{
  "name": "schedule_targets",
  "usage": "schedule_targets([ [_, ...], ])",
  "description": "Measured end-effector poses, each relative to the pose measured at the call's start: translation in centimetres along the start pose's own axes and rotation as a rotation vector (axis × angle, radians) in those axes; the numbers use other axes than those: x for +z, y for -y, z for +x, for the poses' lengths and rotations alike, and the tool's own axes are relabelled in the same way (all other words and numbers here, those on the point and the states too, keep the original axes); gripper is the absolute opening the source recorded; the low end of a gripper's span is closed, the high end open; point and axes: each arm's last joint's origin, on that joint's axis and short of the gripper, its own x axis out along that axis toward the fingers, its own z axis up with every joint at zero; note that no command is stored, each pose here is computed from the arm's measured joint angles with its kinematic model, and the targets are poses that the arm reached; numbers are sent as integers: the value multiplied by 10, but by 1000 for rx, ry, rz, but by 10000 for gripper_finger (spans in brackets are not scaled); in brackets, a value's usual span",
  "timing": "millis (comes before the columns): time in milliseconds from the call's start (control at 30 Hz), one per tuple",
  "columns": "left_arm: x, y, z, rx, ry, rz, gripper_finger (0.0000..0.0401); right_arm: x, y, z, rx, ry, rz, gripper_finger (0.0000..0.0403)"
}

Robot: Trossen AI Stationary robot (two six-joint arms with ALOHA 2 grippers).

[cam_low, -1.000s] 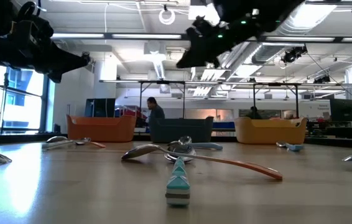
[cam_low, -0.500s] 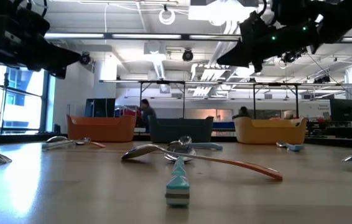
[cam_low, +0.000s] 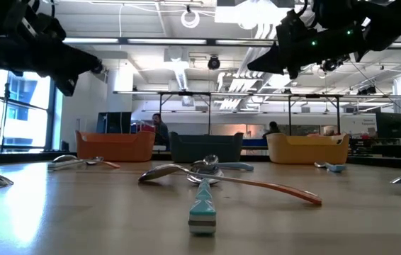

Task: Sort silverware by color (type)
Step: Put the orange spoon into the orange bin

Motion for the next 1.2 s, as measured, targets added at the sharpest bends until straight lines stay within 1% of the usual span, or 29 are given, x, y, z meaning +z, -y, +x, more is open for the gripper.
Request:
schedule_targets([
  [200,22,5,9,7,-68,-5,100,4,-1,0,25,37,-12,0],
  [267,28,5,14,32,-134,7,117,4,-1,0,25,35,-18,0],
  [333,32,5,20,66,-208,14,125,3,-1,0,25,28,-37,0],
  [433,35,4,29,85,-317,31,123,2,-1,0,25,17,-43,0],
  [600,46,4,50,92,-458,48,101,-4,-1,0,26,-42,-24,0],
  [733,54,4,66,71,-605,113,83,-10,-2,-1,32,-102,-7,0],
  [833,52,1,75,69,-738,167,78,-12,-5,-1,42,-127,-16,0],
  [933,43,-3,81,66,-873,190,84,-10,-6,-1,36,-101,-49,0],
  [1033,31,-7,87,61,-984,181,104,-6,-6,-1,34,-68,-71,0],
  [1100,24,-8,92,47,-1047,198,120,-6,-7,-1,55,-63,-79,0],
  [1200,17,-12,103,70,-1094,252,145,-6,-7,-1,80,-62,-88,0],
])
